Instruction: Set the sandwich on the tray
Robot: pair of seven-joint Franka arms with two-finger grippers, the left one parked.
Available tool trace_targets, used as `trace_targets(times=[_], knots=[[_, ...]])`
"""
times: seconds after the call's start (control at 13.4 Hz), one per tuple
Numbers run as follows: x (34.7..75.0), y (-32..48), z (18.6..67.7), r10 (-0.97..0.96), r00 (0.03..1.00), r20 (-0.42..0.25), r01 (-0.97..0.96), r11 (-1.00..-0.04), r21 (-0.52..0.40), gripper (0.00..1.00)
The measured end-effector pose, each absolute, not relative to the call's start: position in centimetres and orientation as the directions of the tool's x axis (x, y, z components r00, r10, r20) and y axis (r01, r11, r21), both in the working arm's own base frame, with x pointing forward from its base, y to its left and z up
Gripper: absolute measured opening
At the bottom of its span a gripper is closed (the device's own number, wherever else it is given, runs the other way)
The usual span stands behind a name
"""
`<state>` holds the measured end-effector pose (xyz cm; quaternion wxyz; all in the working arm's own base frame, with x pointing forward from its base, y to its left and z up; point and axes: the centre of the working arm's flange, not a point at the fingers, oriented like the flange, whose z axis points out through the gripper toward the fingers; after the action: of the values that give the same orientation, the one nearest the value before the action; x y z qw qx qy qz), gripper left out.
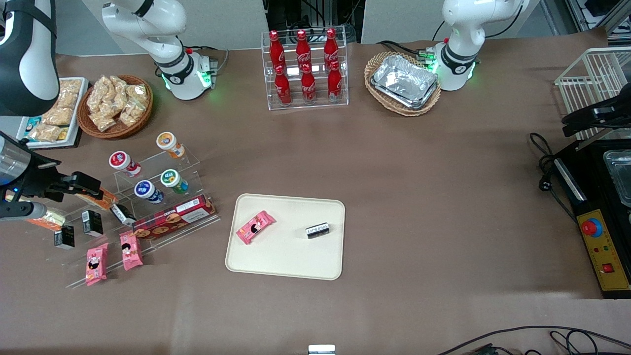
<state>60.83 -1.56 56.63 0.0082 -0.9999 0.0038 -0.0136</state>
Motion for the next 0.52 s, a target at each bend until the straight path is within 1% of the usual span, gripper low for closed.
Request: trace_targets(times=[0.07,0.22,0.52], knots=[[60.8,-2.0,56.7,0.0,1.0,0.027,0.0,-1.0,-0.007,1.0],[60.8,-2.9,56.7,0.082,0.996,0.023,0.081,-0.996,0.037,1.0],[60.2,-7.7,57.0,0.232,0.973,0.01,0.231,-0.971,0.065,1.0]])
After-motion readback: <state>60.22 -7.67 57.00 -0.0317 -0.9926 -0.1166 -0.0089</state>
